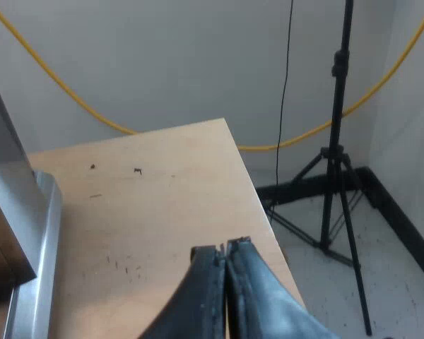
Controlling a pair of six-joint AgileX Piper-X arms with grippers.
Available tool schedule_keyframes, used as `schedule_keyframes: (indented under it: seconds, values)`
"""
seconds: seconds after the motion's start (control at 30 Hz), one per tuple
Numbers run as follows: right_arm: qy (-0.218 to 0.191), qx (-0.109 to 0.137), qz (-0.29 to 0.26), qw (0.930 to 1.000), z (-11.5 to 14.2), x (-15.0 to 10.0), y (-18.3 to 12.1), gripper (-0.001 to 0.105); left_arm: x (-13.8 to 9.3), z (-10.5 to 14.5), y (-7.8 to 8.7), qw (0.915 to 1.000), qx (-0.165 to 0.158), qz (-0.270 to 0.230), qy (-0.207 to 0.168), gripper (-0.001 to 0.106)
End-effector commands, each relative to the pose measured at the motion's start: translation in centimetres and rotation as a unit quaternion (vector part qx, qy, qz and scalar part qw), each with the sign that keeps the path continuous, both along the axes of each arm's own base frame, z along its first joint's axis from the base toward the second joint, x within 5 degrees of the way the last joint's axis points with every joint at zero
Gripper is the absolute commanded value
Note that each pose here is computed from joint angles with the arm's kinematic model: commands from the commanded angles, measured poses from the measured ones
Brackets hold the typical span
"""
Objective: Place mug into machine
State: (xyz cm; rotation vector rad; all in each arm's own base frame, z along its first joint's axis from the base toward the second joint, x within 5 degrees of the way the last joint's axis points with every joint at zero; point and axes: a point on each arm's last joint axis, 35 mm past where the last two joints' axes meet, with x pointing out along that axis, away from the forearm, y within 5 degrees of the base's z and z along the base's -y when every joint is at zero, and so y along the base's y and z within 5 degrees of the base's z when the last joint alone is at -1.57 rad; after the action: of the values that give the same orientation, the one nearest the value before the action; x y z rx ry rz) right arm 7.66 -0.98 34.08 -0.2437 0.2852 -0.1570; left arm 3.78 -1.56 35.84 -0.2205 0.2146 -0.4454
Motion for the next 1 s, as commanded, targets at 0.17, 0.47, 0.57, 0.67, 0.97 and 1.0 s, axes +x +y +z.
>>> schedule_keyframes:
  seconds: [0.17,0.47,0.57,0.67,0.97,1.0]
  values:
    - [-0.044,-0.005,0.014,0.9989,-0.2,-2.2,0.3,0.000,-2.6,-0.9,-0.1,1.0000,0.001,-0.003,0.008,0.079]
    - [-0.049,-0.003,0.026,0.9985,-0.7,-4.2,0.5,0.000,-3.8,-1.6,-0.1,0.9994,0.000,-0.005,0.033,0.079]
    - [-0.038,0.017,0.022,0.9989,-1.3,-5.2,0.6,0.000,-3.5,-2.5,-0.1,0.9984,-0.001,-0.003,0.057,0.079]
    - [-0.013,0.023,0.020,0.9994,-1.9,-5.3,0.6,0.000,-3.2,-3.0,-0.1,0.9978,-0.001,-0.003,0.066,0.079]
    - [0.019,0.032,0.040,0.9985,-3.2,-4.9,0.7,0.000,-1.8,-4.5,0.2,0.9962,0.011,0.042,0.076,0.079]
    - [0.019,0.032,0.040,0.9985,-3.2,-4.9,0.7,0.000,-1.5,-4.8,0.3,0.9962,0.012,0.047,0.073,0.079]
